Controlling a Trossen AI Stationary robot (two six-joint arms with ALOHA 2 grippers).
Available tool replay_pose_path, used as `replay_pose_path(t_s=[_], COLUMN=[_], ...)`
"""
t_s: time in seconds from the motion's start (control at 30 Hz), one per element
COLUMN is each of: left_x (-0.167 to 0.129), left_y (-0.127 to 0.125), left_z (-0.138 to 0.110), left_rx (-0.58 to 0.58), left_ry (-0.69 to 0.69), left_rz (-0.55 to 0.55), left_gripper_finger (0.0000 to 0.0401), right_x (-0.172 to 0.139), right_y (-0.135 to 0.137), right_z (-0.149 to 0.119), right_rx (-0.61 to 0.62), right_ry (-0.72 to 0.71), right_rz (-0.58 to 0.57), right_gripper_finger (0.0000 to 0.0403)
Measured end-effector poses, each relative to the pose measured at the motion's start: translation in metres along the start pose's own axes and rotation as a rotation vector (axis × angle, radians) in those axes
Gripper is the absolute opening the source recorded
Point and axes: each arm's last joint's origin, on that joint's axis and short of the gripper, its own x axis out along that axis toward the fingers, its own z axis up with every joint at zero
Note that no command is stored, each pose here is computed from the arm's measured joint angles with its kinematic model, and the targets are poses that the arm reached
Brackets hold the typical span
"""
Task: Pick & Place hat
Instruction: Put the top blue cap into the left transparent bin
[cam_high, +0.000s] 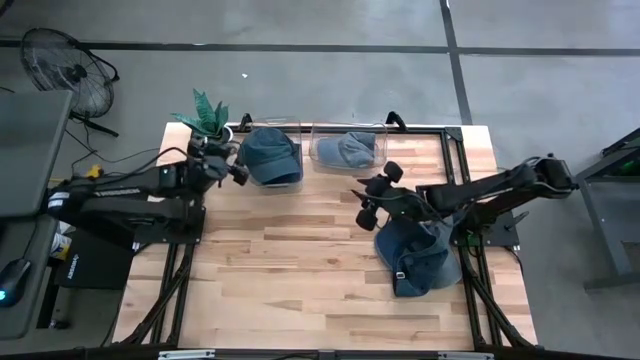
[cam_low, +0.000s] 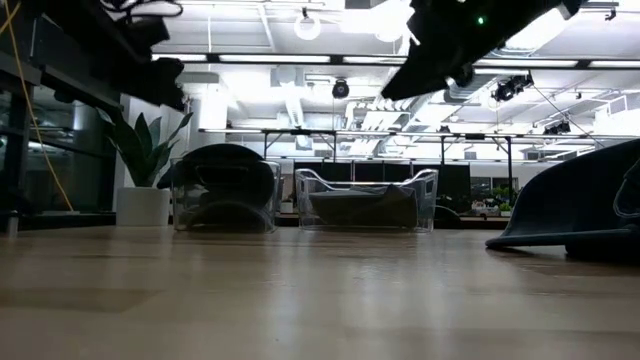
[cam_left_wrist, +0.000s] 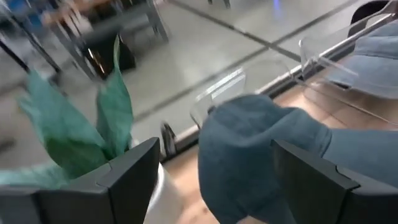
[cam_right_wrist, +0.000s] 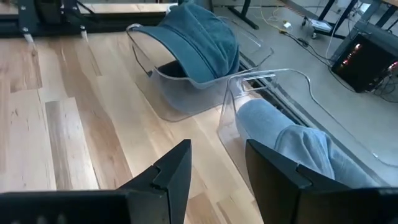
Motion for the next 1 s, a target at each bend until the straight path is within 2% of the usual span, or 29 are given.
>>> replay_pose_path(t_s=[0.17,0.4,0.6,0.77,1.0], left_x=[0.018,0.037,0.048,0.055,0.073], left_y=[0.011,0.026,0.039,0.042,0.043], left_z=[-0.004,-0.006,-0.005,-0.004,-0.008], left_rx=[-0.129,-0.295,-0.341,-0.351,-0.354], left_ry=[0.116,0.247,0.280,0.303,0.354], left_rz=[0.026,-0.066,-0.107,-0.252,-0.245], left_gripper_finger=[0.0289,0.0255,0.0245,0.0244,0.0244], right_x=[0.002,0.000,-0.002,-0.002,-0.002], right_y=[0.001,0.004,0.007,0.007,0.007], right_z=[-0.010,-0.011,-0.011,-0.012,-0.012], right_rx=[0.026,0.029,0.018,0.013,0.013], right_ry=[0.000,0.001,-0.001,0.001,0.003], right_rz=[0.010,0.024,0.038,0.043,0.056], right_gripper_finger=[0.0145,0.0145,0.0145,0.0145,0.0145])
